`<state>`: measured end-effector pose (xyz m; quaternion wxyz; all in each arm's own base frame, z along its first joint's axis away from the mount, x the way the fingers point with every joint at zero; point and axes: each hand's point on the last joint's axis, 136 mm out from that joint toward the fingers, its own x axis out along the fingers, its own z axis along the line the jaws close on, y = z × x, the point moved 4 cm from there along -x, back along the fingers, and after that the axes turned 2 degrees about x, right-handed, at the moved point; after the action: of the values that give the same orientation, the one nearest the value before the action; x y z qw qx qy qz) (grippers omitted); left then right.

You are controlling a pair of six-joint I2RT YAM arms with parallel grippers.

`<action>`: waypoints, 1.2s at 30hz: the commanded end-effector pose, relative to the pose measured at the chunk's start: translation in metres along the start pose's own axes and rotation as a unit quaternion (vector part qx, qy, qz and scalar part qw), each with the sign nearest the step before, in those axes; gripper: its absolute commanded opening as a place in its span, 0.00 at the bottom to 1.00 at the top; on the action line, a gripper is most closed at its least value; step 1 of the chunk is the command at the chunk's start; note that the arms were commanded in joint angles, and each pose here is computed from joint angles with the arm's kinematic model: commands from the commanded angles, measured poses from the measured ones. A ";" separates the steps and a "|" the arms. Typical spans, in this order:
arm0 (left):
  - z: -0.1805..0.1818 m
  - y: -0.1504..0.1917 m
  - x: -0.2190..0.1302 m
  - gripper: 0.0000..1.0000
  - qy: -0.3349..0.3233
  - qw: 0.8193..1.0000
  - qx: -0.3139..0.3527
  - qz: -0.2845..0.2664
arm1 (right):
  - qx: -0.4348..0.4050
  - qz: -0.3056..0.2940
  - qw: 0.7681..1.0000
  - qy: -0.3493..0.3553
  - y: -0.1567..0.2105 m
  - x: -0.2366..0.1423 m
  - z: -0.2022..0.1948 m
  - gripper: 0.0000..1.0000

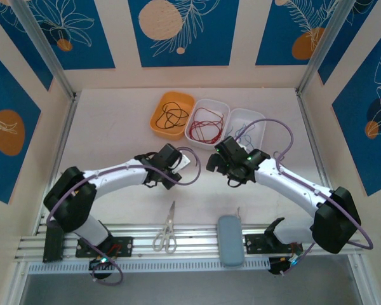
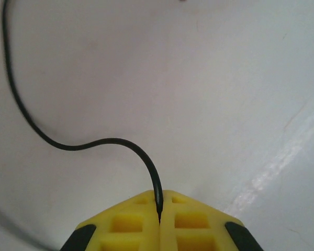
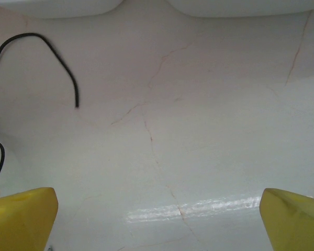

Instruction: Untangle the cables

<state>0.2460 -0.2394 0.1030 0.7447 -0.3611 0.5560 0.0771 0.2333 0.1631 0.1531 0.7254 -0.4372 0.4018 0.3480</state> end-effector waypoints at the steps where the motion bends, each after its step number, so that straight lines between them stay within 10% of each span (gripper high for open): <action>1: -0.005 -0.009 -0.019 0.00 0.015 0.999 0.006 -0.035 | -0.014 0.000 0.999 -0.038 0.000 -0.004 0.008 0.99; 22: -0.014 -0.051 -0.130 0.00 0.115 0.966 -0.026 -0.229 | -0.141 -0.013 0.970 -0.199 0.004 -0.021 0.061 0.92; 36: -0.023 -0.060 -0.192 0.00 0.178 0.930 -0.005 -0.321 | -0.128 -0.034 0.979 -0.152 -0.013 -0.021 0.039 0.91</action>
<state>0.1917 -0.2399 0.2757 0.6350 -0.5222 0.5371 -0.1887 0.2466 0.1972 0.1812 0.7251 -0.4784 0.2303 0.4386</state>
